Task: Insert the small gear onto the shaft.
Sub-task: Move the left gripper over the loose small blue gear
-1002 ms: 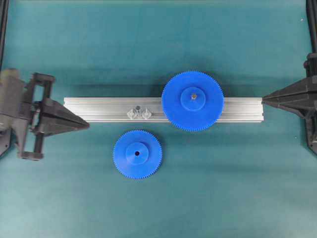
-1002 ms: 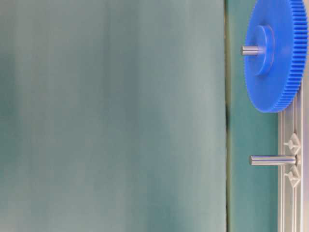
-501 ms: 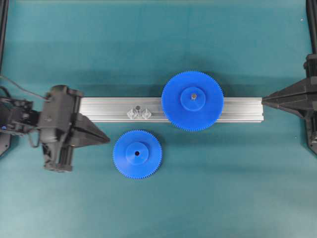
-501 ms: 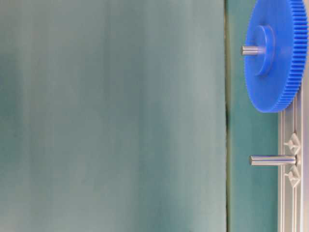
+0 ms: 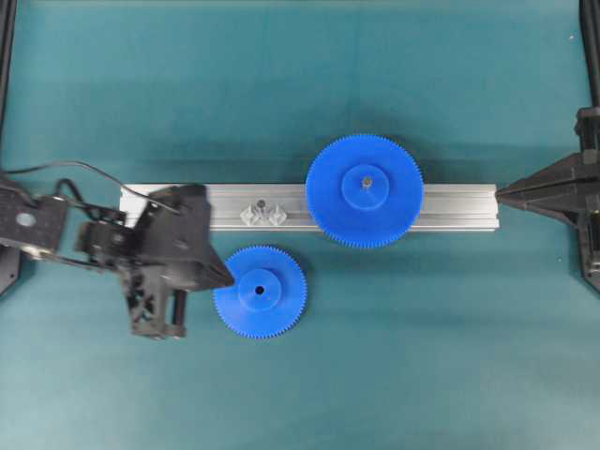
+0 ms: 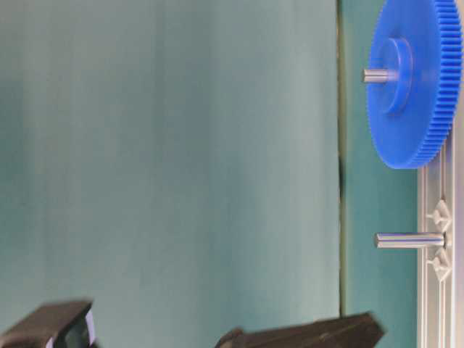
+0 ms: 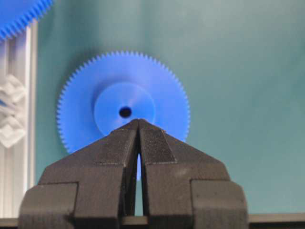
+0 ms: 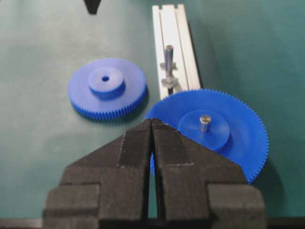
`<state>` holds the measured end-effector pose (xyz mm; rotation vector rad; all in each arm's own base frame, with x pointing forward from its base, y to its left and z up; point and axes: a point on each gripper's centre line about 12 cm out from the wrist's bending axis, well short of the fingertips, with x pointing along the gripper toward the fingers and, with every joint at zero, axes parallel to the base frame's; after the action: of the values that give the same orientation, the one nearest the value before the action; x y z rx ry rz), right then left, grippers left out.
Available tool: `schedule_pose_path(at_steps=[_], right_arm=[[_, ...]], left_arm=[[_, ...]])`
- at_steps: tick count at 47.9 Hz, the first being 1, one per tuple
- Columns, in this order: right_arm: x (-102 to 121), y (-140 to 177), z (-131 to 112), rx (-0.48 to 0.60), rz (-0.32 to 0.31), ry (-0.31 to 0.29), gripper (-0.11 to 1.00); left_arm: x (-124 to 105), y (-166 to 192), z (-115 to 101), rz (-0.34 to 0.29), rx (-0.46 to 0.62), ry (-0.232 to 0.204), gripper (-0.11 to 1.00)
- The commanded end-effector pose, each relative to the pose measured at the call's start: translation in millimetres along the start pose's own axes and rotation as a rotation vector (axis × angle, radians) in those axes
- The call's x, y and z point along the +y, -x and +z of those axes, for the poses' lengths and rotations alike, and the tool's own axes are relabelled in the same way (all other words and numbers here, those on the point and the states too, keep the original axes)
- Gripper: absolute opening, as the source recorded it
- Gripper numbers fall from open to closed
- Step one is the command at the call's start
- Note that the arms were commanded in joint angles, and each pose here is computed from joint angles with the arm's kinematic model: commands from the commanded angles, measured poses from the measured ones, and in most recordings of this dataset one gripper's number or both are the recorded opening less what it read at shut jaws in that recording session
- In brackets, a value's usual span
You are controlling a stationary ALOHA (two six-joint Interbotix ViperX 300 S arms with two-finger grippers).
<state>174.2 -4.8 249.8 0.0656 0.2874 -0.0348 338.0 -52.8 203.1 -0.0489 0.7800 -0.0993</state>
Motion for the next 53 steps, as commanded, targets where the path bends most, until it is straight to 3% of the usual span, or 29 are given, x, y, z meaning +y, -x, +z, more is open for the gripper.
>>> schedule_pose_path(at_steps=[1,53], right_arm=[[0,0,4,-0.008,-0.002,-0.01,0.04],[-2,0,2,-0.002,-0.01,-0.012,0.04]], left_arm=[[-4,-2,17,-0.007,-0.022,-0.006,-0.01],[-5,-66,29,0.038,0.298,-0.018,-0.01]])
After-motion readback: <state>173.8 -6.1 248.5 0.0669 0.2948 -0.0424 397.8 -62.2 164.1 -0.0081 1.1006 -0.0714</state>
